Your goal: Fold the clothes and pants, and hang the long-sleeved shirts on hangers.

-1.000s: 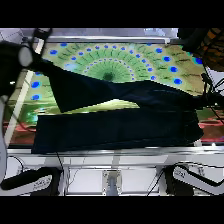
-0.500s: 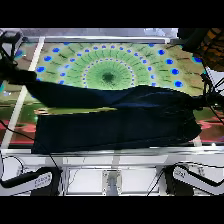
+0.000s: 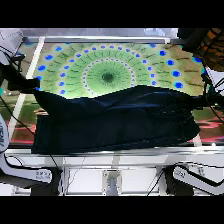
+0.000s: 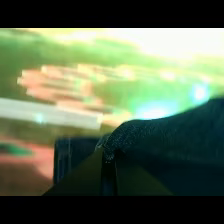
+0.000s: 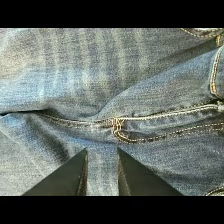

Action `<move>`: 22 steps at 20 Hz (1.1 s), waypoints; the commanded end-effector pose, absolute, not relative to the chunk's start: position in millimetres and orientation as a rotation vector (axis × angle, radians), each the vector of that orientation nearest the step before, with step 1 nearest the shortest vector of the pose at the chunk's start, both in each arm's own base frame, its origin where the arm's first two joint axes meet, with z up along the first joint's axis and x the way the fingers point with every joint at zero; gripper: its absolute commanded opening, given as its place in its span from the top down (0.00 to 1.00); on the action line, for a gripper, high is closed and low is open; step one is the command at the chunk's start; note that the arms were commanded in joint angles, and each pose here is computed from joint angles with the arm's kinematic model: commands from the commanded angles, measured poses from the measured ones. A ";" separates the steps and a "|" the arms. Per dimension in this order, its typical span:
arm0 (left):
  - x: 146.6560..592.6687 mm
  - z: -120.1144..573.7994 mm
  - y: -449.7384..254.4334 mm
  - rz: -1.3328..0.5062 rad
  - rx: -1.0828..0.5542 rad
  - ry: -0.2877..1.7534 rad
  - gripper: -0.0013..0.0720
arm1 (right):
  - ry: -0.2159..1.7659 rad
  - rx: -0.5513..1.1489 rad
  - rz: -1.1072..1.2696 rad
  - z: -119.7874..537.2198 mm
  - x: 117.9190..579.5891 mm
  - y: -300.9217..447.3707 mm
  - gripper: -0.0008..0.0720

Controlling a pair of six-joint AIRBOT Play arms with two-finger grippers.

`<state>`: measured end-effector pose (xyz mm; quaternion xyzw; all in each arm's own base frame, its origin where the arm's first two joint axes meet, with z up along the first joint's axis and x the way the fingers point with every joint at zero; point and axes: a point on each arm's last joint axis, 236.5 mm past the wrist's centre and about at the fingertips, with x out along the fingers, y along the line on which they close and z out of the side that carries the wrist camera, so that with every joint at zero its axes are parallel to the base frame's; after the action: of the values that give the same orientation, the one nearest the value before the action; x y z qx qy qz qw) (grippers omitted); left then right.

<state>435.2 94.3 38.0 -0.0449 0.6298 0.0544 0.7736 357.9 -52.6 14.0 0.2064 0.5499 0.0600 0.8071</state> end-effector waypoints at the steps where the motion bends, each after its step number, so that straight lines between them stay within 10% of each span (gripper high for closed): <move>1: 493.2 6.1 113.0 0.204 -0.154 1.205 0.94 | 1.168 0.440 0.123 14.4 360.1 -53.9 0.70; 7: 491.0 18.6 161.5 0.356 0.169 1.201 0.75 | 1.166 0.446 0.124 15.0 360.6 -52.8 0.70; 10: 475.2 18.6 146.3 0.134 0.425 1.316 0.57 | 1.167 0.446 0.124 15.0 360.3 -52.7 0.70; 14: 415.4 -3.5 43.5 -0.474 0.494 1.456 0.60 | 1.168 0.442 0.128 14.9 360.0 -52.5 0.70; 22: 297.4 -65.4 66.3 -0.503 0.648 1.806 0.66 | 1.166 0.412 0.148 14.7 359.7 -52.4 0.70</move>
<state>336.8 63.6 -50.9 0.2610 0.7355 -0.1922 0.5949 358.9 -52.3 14.5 0.1980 0.5473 0.0667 0.8104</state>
